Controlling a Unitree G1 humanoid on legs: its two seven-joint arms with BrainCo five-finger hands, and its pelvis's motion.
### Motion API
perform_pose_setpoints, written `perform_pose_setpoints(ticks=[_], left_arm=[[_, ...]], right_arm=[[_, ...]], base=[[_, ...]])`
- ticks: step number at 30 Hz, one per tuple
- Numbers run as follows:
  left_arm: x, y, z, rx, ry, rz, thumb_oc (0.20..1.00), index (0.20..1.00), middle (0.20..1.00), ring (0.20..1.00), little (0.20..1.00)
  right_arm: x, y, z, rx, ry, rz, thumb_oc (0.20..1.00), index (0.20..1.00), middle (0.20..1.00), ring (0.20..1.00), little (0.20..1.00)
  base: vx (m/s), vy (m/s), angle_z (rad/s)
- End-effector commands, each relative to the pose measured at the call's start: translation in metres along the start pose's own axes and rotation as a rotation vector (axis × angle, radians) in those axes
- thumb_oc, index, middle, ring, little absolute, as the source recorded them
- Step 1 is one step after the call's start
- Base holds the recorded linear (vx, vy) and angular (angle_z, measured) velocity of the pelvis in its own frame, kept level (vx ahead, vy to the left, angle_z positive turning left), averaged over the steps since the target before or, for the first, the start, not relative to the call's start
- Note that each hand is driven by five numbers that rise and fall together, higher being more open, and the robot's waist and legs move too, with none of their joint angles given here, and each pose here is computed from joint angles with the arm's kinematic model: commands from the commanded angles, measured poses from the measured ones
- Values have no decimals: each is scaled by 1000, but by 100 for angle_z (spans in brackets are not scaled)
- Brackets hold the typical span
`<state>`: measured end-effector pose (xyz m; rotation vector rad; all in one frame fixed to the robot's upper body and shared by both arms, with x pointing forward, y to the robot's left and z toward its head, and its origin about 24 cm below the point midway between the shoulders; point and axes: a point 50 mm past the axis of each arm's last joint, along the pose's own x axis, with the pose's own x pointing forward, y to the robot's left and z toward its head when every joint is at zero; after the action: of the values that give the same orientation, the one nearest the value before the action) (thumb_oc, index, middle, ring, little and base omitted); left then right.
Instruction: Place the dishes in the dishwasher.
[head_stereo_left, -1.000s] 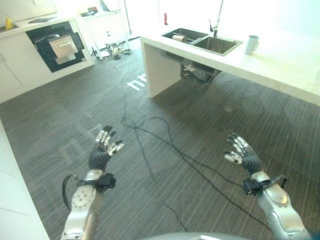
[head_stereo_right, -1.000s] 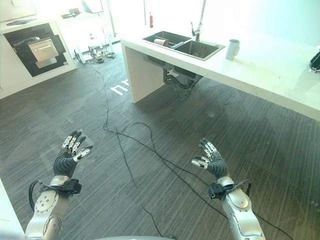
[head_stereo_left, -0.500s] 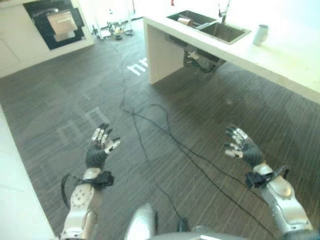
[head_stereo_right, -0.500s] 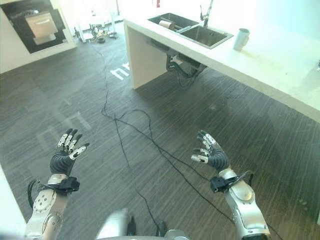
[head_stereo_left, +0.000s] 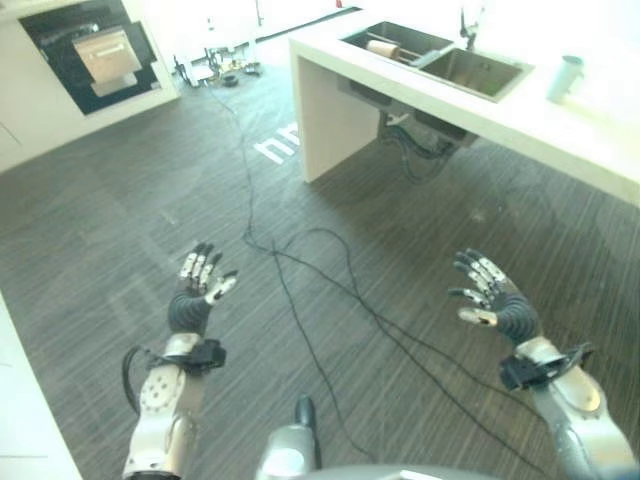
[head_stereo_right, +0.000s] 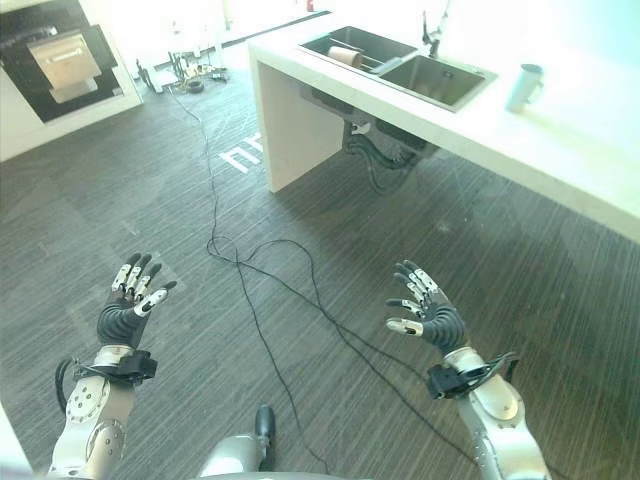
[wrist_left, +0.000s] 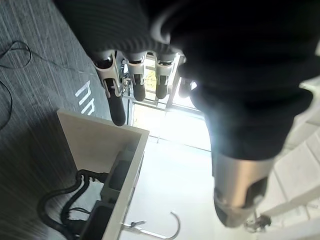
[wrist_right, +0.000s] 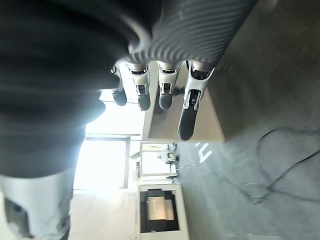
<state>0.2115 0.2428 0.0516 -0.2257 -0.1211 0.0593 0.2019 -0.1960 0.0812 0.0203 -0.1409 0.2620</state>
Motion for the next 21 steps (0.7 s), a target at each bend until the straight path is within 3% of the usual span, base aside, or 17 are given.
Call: perform_pose_setpoints(ticks=[1,6,15,21], left_arm=[[0,-7,23,74,-57,-122,1000,1000,1000,1000,1000],[0,-5,23,10,-43,-79,1000,1000,1000,1000,1000],[-6,-18,15,12,-16,-160,1000,1000,1000,1000,1000],[-1,-20,18,5,-22,-149,1000,1000,1000,1000,1000]], right_arm=[[14,-13,6,-71,-53,-57,1000,1000,1000,1000,1000],[20,-7,2,-93,-38,-24,1000,1000,1000,1000,1000],[-2,-32,5,-103,-20,-118,1000,1000,1000,1000,1000],[1,-36,15,-170,-28,-101,1000,1000,1000,1000,1000]], base=[[378,393,90],[311,165,11],[579,-139,101],[474,-180,2]])
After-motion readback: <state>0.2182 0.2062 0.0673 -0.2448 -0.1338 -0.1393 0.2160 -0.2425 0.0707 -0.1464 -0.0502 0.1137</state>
